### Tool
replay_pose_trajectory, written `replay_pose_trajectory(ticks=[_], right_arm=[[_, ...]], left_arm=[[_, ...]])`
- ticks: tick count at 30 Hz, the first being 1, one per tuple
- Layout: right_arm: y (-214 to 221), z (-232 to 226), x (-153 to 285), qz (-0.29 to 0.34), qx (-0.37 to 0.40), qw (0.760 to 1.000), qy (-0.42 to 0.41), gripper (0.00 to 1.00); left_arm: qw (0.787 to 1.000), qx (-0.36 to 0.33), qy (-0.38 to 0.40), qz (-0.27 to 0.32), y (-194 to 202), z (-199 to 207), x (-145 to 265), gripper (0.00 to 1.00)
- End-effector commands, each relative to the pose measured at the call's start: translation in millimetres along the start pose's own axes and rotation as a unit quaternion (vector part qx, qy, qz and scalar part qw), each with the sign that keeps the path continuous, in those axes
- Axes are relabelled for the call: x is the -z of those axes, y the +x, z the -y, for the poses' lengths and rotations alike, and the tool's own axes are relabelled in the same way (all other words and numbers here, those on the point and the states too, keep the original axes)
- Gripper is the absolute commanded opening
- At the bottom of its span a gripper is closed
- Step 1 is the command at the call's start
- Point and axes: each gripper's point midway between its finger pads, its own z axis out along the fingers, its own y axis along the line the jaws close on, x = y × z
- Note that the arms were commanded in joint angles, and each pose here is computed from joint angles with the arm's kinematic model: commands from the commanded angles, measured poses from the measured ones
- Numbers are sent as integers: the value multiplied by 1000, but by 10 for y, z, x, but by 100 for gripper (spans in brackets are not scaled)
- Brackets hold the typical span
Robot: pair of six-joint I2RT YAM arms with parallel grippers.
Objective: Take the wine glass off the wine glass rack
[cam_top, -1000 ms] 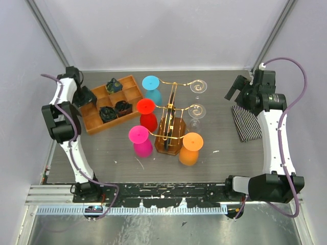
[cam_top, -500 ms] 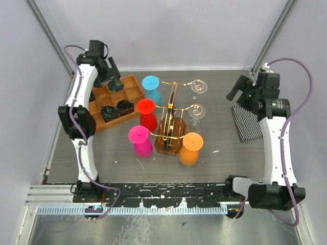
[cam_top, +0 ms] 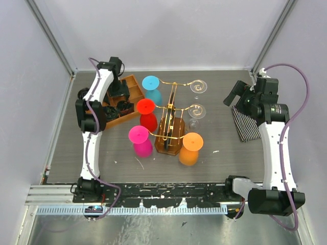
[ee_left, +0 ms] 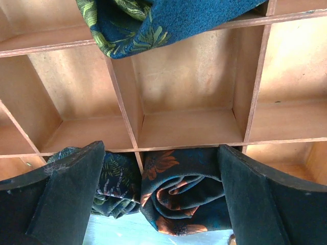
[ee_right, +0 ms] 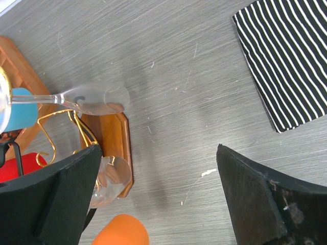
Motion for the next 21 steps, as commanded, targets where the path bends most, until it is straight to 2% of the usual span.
replay_pose_trajectory(ticks=[1,6,12,16,18,21], right_arm=[[-90,-159,101,25,2,999,-40,100],[-91,-189,144,28,1,998,-48,100],[-54,-214,167,23,1,998,-57,100],[-30,-219,159,19,3,998,-58,100],[-18,-214,151,17,3,998,-57,100],[-12,-222,133,14,3,998,-59,100]], left_arm=[[999,-23,-30,-21,108,-49,-75,99],[996,-27,-65,-47,179,-164,-307,99],[995,55,-51,-60,120,-368,-555,97],[995,86,-33,-36,-55,-459,-467,97],[996,89,-17,7,-218,-435,-410,99],[995,103,-7,6,-268,-458,-390,100]])
